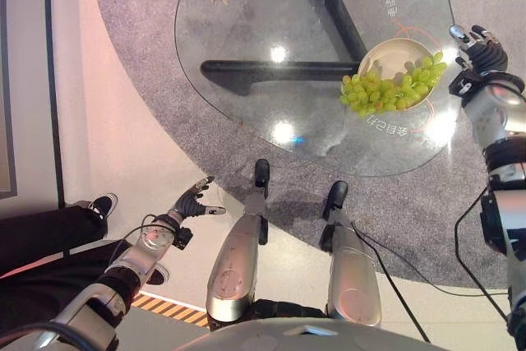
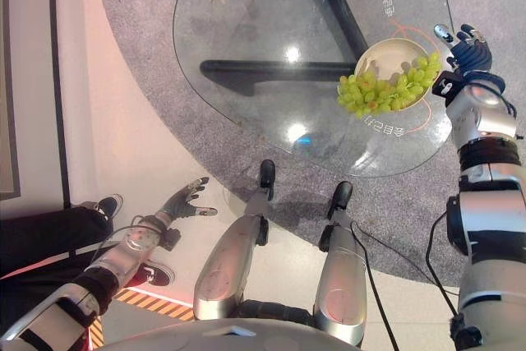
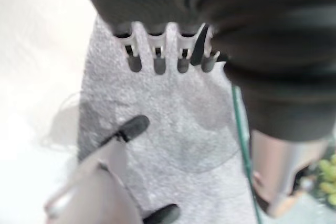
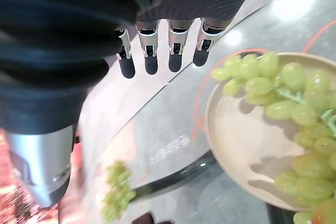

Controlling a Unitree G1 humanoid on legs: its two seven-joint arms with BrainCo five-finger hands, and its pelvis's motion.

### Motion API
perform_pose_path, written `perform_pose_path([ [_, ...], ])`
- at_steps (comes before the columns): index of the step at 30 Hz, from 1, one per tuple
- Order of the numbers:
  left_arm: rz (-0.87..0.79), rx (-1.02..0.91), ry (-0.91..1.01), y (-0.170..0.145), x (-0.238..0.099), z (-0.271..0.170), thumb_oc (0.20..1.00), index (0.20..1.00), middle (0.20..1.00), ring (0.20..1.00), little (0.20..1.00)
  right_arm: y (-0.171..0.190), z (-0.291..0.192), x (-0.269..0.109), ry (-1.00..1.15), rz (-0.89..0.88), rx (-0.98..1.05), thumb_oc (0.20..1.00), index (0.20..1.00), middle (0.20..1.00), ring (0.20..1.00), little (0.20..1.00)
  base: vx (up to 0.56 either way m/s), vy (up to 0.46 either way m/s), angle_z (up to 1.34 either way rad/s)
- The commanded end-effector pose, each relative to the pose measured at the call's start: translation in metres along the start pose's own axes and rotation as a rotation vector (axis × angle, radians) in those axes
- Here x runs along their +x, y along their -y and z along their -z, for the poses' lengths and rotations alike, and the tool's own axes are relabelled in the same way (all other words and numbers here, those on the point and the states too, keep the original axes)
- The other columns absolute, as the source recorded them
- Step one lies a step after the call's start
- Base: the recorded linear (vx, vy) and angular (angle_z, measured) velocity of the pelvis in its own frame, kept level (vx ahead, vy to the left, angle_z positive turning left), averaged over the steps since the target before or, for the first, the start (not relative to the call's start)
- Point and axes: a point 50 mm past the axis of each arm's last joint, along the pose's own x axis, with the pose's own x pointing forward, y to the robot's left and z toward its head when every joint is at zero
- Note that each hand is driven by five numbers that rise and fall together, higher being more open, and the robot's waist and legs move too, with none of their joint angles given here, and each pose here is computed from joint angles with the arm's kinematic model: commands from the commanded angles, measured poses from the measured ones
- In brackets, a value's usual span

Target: Pick up fruits into the plate

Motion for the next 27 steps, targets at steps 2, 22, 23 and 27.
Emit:
perform_pose_path([
  [2, -0.016, -0.113, -0.054, 0.001, -0.001, 0.015, 1.0, 1.0, 1.0, 1.0, 1.0, -0.003, 0.05, -0.024, 0.015, -0.063, 0.021, 1.0, 1.0, 1.0, 1.0, 1.0, 0.01, -0.014, 0.02],
  [22, -0.016, -0.499, -0.641, 0.077, -0.078, 0.134, 1.0, 1.0, 1.0, 1.0, 1.0, 0.021, 0.299, -0.287, -0.901, -0.076, -0.004, 1.0, 1.0, 1.0, 1.0, 1.0, 0.09, -0.007, -0.06],
  [23, -0.018, -0.514, -0.655, 0.08, -0.08, 0.135, 1.0, 1.0, 1.0, 1.0, 1.0, 0.021, 0.302, -0.294, -0.934, -0.077, -0.004, 1.0, 1.0, 1.0, 1.0, 1.0, 0.02, 0.043, -0.2],
  [27, -0.024, -0.55, -0.722, 0.09, -0.087, 0.141, 1.0, 1.0, 1.0, 1.0, 1.0, 0.022, 0.311, -0.32, -1.044, -0.094, -0.025, 1.0, 1.0, 1.0, 1.0, 1.0, 0.0, 0.034, -0.11],
])
